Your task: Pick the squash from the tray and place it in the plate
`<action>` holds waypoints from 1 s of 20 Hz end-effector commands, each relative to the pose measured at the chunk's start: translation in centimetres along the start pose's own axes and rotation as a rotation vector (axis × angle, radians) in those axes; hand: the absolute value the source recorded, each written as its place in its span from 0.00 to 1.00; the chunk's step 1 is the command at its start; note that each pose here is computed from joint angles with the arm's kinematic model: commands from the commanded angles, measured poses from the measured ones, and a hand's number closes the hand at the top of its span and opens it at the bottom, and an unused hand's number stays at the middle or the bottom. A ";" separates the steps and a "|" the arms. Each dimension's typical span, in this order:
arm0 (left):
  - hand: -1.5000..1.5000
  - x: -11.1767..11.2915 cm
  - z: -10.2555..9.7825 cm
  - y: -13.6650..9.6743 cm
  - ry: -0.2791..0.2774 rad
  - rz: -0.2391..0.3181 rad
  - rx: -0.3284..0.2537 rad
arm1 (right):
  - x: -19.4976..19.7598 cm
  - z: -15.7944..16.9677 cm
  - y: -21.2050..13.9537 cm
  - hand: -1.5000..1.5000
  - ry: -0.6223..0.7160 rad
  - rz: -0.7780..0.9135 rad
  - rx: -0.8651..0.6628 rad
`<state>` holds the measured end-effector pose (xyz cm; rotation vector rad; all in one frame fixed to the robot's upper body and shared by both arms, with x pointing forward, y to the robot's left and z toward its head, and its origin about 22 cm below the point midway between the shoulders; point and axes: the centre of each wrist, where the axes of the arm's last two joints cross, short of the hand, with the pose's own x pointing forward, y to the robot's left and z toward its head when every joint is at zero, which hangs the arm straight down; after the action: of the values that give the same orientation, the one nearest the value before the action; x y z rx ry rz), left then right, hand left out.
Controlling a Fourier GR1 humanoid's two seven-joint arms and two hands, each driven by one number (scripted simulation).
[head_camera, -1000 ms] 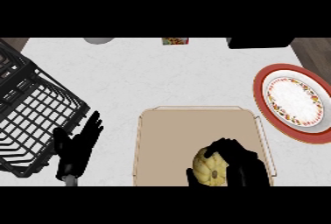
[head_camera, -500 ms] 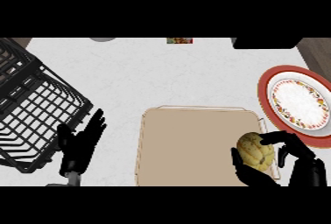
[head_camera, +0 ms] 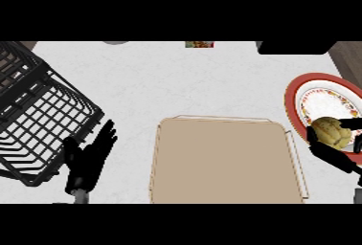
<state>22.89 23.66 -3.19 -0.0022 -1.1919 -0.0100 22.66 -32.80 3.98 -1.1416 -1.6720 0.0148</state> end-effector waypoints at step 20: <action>0.50 2.6 -2.5 0.3 -0.033 -0.020 -0.052 | -11.2 -13.6 -1.6 0.00 0.233 0.197 0.267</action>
<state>24.69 23.06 -2.95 -0.0348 -1.2084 -0.0568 31.06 -46.93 1.54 -1.1294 -1.3825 0.1500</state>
